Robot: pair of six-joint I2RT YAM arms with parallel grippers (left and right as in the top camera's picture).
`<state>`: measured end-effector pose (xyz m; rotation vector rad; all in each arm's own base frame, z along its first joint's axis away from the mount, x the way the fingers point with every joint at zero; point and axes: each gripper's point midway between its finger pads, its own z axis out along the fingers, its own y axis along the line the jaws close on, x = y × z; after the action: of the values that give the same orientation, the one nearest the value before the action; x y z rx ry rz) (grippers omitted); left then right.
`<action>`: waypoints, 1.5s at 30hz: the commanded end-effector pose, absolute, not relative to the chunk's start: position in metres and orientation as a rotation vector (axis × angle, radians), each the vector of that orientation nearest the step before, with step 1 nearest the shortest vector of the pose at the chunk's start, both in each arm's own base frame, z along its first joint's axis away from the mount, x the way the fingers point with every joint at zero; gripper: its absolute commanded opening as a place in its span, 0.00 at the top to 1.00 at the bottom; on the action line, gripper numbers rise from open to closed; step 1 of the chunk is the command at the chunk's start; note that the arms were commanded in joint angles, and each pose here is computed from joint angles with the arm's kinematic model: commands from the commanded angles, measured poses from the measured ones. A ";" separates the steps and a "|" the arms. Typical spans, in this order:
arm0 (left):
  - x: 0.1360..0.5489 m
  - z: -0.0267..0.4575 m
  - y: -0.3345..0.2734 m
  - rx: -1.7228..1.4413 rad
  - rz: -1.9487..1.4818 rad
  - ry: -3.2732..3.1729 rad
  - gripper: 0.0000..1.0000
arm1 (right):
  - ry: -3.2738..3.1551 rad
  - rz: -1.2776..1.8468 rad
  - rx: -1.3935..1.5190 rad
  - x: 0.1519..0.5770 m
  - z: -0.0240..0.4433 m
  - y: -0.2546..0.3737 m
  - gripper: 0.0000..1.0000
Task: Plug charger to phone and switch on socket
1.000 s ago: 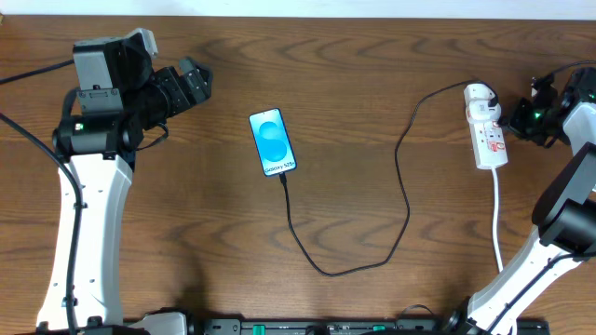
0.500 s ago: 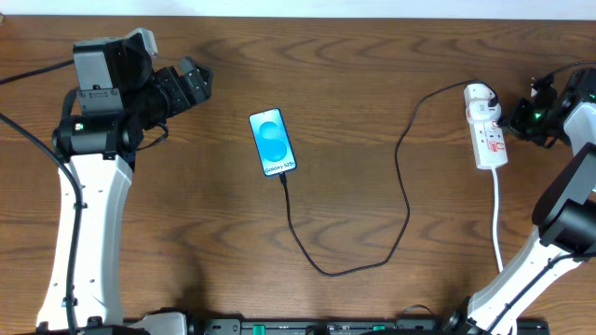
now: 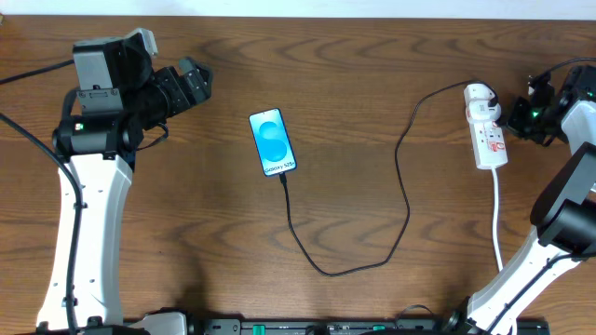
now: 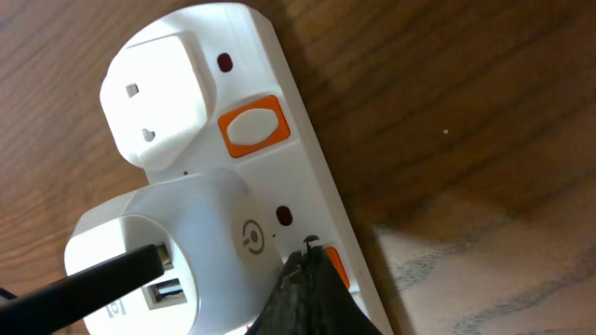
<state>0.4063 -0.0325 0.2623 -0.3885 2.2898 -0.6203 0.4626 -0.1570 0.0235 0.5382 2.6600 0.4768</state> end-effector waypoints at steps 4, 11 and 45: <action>0.406 0.262 -0.029 -0.387 -0.602 2.288 0.04 | 2.753 0.630 0.482 0.451 -0.001 -0.110 0.99; 0.406 0.262 -0.029 -0.387 -0.602 2.288 0.04 | 2.763 0.627 0.463 0.450 -0.002 -0.107 0.99; 0.406 0.262 -0.029 -0.387 -0.602 2.288 0.04 | 2.766 0.784 0.356 0.460 0.003 -0.044 0.99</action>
<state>0.4063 -0.0325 0.2623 -0.3885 2.2898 -0.6203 0.4637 -0.1524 0.0236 0.4457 2.7350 0.2638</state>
